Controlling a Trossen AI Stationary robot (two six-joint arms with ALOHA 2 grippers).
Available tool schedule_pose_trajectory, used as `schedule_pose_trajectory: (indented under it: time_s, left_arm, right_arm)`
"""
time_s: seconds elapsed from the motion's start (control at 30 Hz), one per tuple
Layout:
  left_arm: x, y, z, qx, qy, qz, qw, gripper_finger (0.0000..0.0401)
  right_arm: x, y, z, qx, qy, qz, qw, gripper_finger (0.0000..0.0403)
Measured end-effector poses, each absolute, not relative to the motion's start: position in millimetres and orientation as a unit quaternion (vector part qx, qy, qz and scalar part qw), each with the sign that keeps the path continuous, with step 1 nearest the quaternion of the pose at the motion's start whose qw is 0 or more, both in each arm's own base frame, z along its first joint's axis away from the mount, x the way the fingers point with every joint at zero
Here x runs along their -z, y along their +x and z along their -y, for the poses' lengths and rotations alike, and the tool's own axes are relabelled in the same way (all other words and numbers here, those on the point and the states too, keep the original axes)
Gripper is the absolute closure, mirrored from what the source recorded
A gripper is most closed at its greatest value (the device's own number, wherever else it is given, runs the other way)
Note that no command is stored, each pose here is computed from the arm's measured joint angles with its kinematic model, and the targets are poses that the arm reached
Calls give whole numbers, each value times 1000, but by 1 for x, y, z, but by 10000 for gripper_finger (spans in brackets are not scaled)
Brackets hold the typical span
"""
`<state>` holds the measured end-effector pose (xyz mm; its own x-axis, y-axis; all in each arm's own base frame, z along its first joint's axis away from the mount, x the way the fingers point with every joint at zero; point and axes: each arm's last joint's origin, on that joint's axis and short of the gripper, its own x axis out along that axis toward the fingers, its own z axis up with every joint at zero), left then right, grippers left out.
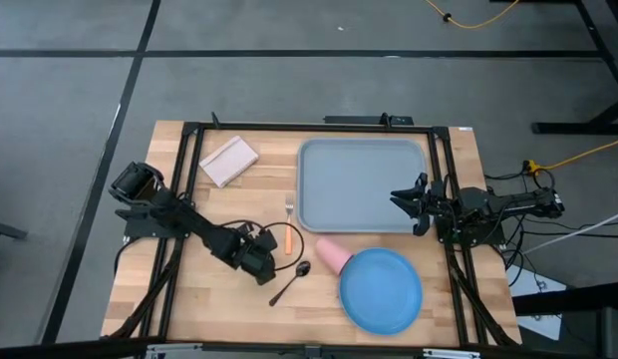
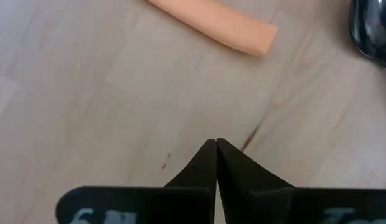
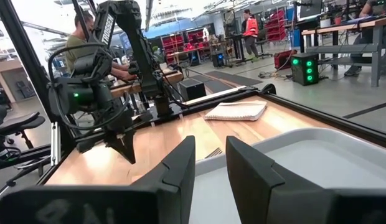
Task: Pick and place plate/cup/fork/spoon on tray
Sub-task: Put the pink cup on the top left of the gray serving tray
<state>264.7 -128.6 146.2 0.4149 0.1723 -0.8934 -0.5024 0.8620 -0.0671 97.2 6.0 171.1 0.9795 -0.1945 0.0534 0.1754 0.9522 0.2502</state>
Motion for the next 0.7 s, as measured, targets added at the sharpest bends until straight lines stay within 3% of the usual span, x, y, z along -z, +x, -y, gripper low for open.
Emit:
schedule_pose_trajectory:
  time_s: [0.27,0.5,0.7]
  left_arm:
    - [-160,276,133,-192,-86,-399,892,401]
    - [-204,261,135,-111,60,-361,924,401]
    - [-228,231,132,-53,134,-349,926,401]
  right_arm:
    - [-174,97,-6,87,161,57,981,308]
    - [-207,91,-14,-87,155,206,962,308]
    - [-196,112,-15,-34,174,138,974,308]
